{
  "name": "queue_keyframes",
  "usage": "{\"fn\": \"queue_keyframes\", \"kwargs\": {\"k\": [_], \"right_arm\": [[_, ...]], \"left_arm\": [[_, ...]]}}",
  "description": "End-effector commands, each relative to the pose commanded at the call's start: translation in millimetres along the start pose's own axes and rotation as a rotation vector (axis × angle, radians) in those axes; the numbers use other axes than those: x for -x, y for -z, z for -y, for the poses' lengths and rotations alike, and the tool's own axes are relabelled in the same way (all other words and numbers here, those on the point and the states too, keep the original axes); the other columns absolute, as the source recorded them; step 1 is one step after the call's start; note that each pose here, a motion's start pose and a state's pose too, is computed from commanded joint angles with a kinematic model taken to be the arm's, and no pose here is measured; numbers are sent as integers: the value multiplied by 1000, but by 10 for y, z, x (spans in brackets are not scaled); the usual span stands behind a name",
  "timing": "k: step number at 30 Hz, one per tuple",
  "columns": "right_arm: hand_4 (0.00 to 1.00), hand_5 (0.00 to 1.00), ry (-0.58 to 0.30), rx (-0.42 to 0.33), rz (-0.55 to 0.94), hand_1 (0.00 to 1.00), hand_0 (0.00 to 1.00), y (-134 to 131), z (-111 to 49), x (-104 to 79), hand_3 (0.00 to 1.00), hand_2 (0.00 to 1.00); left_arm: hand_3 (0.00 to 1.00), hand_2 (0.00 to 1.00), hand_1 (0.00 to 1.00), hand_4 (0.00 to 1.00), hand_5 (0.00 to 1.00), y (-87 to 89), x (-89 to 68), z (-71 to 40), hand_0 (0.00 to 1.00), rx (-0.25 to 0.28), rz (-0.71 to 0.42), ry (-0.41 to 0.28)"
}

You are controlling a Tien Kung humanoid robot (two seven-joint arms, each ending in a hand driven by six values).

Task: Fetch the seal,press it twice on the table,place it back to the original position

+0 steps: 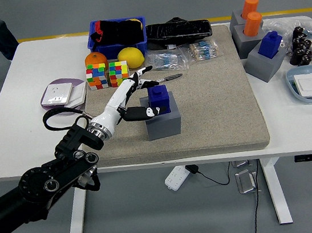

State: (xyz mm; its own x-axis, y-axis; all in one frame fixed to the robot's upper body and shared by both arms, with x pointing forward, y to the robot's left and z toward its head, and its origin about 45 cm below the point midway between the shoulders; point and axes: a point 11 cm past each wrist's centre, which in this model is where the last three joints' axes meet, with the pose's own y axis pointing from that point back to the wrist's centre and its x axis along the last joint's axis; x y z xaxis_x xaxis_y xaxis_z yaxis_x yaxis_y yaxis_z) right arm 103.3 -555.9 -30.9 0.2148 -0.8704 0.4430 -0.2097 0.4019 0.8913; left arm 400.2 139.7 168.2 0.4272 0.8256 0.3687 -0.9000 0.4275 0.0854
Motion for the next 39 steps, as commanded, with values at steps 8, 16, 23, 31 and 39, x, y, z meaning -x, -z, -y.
{"fn": "queue_keyframes", "kwargs": {"k": [8,16,23,31,39], "right_arm": [[766,557,4,-1,-11,710,802,17,2,14,663,704],[766,557,1,2,-16,711,802,6,0,-3,662,705],[767,558,-1,4,-13,711,802,-8,-2,-11,663,704],[767,559,2,2,-12,711,802,-4,-1,0,663,705],[768,559,2,0,-12,711,802,3,-1,0,663,705]], "left_arm": [[991,705,714,862,2,5,84,54,908,-11,-3,-11],[991,698,677,849,2,39,86,82,894,-31,2,-18],[990,695,668,843,2,112,71,66,892,-60,15,-7],[989,687,641,820,2,122,32,62,892,-68,19,-10],[982,606,540,719,2,140,9,66,872,-72,31,-20]]}}
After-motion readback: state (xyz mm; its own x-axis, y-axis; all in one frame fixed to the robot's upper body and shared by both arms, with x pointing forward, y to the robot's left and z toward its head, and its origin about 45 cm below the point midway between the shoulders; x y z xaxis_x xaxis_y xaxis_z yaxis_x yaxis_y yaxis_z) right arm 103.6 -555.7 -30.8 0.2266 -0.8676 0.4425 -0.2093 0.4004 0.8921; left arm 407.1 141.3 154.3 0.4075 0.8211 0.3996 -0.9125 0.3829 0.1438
